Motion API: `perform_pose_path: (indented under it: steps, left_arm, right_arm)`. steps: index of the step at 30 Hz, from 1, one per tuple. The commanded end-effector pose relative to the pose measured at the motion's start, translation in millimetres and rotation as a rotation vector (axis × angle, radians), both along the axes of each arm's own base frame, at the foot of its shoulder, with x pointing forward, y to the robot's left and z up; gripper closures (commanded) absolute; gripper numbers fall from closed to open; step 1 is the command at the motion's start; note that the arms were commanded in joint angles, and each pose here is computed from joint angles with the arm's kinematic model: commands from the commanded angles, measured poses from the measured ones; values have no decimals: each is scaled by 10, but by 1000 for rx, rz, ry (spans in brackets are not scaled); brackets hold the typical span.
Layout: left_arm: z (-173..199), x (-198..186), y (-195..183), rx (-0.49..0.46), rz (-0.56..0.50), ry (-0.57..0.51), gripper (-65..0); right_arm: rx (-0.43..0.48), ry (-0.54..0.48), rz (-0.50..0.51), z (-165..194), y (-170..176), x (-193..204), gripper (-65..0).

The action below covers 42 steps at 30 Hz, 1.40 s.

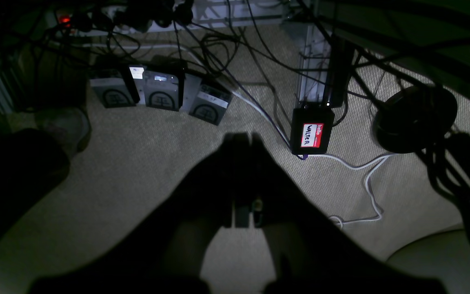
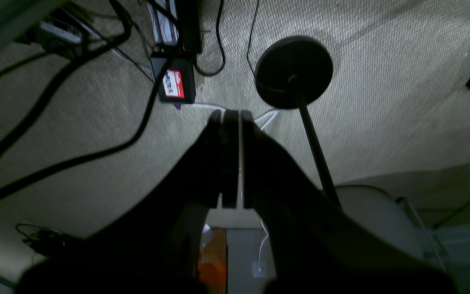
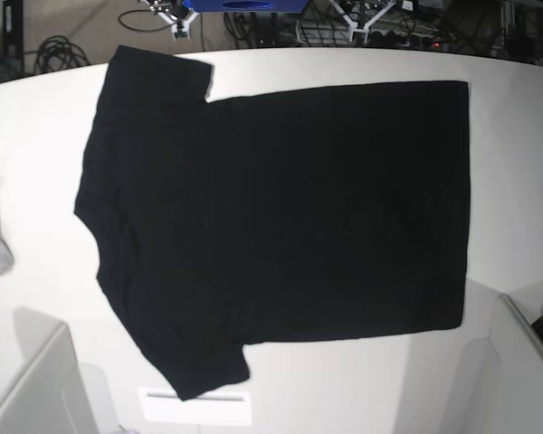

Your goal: Fold the T-shirt properly

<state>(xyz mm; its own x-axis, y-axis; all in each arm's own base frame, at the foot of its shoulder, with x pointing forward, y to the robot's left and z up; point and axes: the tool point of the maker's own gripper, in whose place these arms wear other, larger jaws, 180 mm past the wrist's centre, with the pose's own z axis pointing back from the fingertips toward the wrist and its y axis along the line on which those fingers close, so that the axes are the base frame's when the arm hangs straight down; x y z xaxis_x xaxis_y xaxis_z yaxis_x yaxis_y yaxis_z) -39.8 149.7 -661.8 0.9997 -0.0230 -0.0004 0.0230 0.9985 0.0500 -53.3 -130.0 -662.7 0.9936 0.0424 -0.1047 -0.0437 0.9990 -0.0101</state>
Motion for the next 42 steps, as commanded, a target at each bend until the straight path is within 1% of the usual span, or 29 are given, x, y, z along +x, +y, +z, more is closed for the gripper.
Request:
perform_pose_path:
  steps: [1, 9, 11, 12, 13, 14, 15, 18, 21, 22, 23, 25, 27, 29, 30, 31, 32, 33, 34, 35, 36, 37, 41, 42]
  left_arm:
    - [3, -30, 7, 3, -4, 3, -2]
    - [1, 21, 22, 6, 4, -5, -5]
    - [1, 21, 22, 6, 4, -5, -5]
    - [1, 21, 22, 6, 4, -5, -5]
    - [1, 11, 22, 6, 4, -4, -5]
    - [2, 0, 22, 6, 4, -2, -5]
    - [2, -10, 22, 6, 4, -1, -5]
    - [3, -20, 22, 6, 4, 1, -7]
    - [3, -20, 20, 5, 4, 1, -8]
    - [3, -20, 20, 5, 4, 1, -20]
    - [3, -20, 20, 5, 4, 1, -46]
    - [4, -30, 20, 5, 4, 2, -118]
    - [4, -27, 20, 5, 4, 1, -189]
    - [4, -27, 20, 5, 4, 1, -225]
    - [4, -27, 20, 5, 4, 1, -225]
    - [4, -27, 20, 5, 4, 1, -212]
    - [4, -37, 20, 5, 4, 2, -191]
    - [4, -37, 20, 5, 4, 2, -160]
    - [4, -37, 20, 5, 4, 2, -120]
    - [4, -37, 20, 5, 4, 2, -94]
    - [4, -37, 20, 5, 4, 2, -72]
    - [4, -37, 20, 5, 4, 2, -63]
    - [5, -37, 30, 6, 3, 2, -63]
    - [5, -37, 30, 6, 3, 2, -72]
  right_arm:
    - [-1, 13, 0, 6, -13, -62, 0]
    - [-4, 17, -8, 6, -25, -63, -6]
    - [-3, 14, -9, 6, -25, -57, -252]
    - [-3, 13, -9, 5, -25, -54, -357]
    - [-3, 13, -9, 6, -25, -62, -438]
    - [-3, 13, -9, 6, -25, -62, -489]
    - [-3, 13, -8, 6, -24, -62, -503]
    - [-3, 13, -9, 6, -25, -62, -476]
    - [-3, 13, -9, 6, -25, -62, -425]
    - [-3, 13, -9, 6, -25, -62, -410]
    - [-3, 13, -9, 6, -25, -62, -398]
    - [-3, 13, -9, 6, -25, -62, -384]
    - [-3, 13, -9, 6, -25, -62, -389]
    - [-5, 13, -7, 6, -34, -62, -383]
    - [-4, 13, -6, 6, -34, -62, -381]
    - [-4, 13, -6, 6, -34, -62, -378]
    - [-4, 13, -4, 6, -33, -62, -356]
    - [-4, 13, -4, 6, -33, -62, -317]
    - [-4, 13, -6, 6, -34, -62, -248]
    - [-5, 13, -7, 6, -34, -62, -173]
    - [-5, 13, -7, 6, -34, -62, -77]
    - [-6, 13, -7, 6, -45, -62, 0]
    - [-6, 13, -7, 6, -45, -62, 0]
    - [-6, 13, -3, 6, -44, -62, 0]
